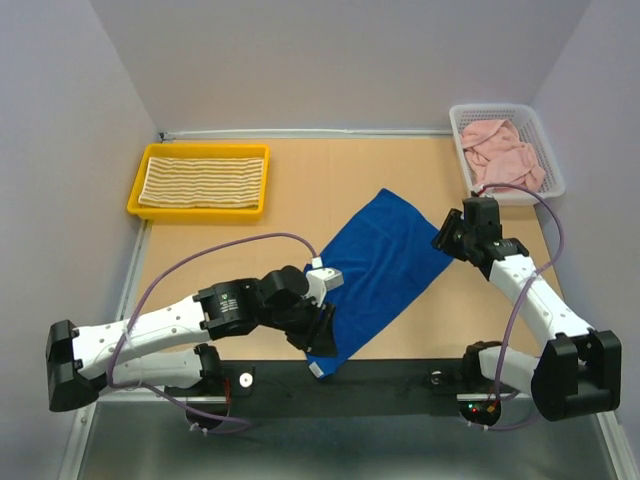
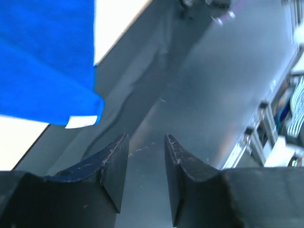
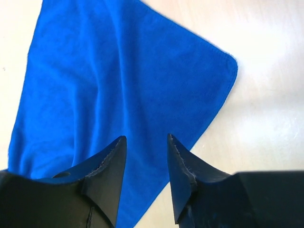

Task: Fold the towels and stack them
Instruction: Flatten out the crumpled towel

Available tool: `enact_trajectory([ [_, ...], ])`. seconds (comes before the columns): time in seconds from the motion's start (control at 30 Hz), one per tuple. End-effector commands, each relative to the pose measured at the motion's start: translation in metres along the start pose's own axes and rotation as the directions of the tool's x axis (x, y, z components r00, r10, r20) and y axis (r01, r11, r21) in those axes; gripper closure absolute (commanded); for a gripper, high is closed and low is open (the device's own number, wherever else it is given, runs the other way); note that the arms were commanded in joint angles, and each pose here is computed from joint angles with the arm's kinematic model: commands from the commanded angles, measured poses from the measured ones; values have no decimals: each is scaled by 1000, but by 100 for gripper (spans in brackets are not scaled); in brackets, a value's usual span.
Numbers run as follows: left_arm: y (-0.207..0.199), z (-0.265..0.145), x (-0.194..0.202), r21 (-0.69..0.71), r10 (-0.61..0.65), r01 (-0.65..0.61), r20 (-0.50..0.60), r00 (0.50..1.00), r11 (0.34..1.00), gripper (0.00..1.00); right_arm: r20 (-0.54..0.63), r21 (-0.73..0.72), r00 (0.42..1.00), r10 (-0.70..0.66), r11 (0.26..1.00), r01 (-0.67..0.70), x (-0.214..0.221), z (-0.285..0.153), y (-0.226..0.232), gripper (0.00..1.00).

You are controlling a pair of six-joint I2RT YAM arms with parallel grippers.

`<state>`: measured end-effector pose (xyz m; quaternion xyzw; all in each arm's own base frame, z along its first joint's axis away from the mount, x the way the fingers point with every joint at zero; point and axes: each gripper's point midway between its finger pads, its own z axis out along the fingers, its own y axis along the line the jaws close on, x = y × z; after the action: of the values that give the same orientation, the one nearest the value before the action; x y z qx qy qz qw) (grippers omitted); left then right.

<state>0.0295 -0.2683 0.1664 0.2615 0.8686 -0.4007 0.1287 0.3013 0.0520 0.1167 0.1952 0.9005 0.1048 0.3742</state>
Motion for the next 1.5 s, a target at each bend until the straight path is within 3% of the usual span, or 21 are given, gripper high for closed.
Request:
enact_trajectory([
  [0.0,-45,-5,-37,104,155,-164,84,984,981,49,84,44,996,-24,999,21,-40,5,5,55],
  [0.13,-23,-7,-100,-130,196,-172,207,958,976,48,31,79,999,-39,996,36,-38,26,2,59],
  [0.17,6,3,-119,-237,183,-132,208,961,962,49,30,77,999,-39,996,36,-40,30,4,61],
  [0.3,68,18,-172,-442,185,-71,220,958,894,50,-32,76,999,-39,996,41,-29,51,5,64],
  [0.5,132,61,-220,-587,218,-96,142,966,804,51,-85,79,996,-33,996,39,-15,68,2,64],
  [0.67,173,99,-210,-625,170,-106,42,985,773,54,-127,78,991,-30,996,40,-3,80,1,63],
  [0.8,191,107,-199,-641,127,-78,31,991,764,54,-149,70,988,-38,996,49,0,89,2,61],
  [1.03,208,120,-131,-605,-20,-8,-41,999,796,55,-213,67,975,-55,995,71,12,115,1,60],
  [1.2,195,102,-79,-549,-123,69,-62,990,833,57,-251,-28,963,-98,995,94,11,129,21,59],
  [1.33,177,74,-40,-518,-205,168,-15,979,839,58,-268,-119,947,-177,982,150,14,136,46,57],
  [1.47,153,55,-32,-471,-248,248,65,967,846,57,-265,-220,919,-291,947,236,26,130,77,56],
])
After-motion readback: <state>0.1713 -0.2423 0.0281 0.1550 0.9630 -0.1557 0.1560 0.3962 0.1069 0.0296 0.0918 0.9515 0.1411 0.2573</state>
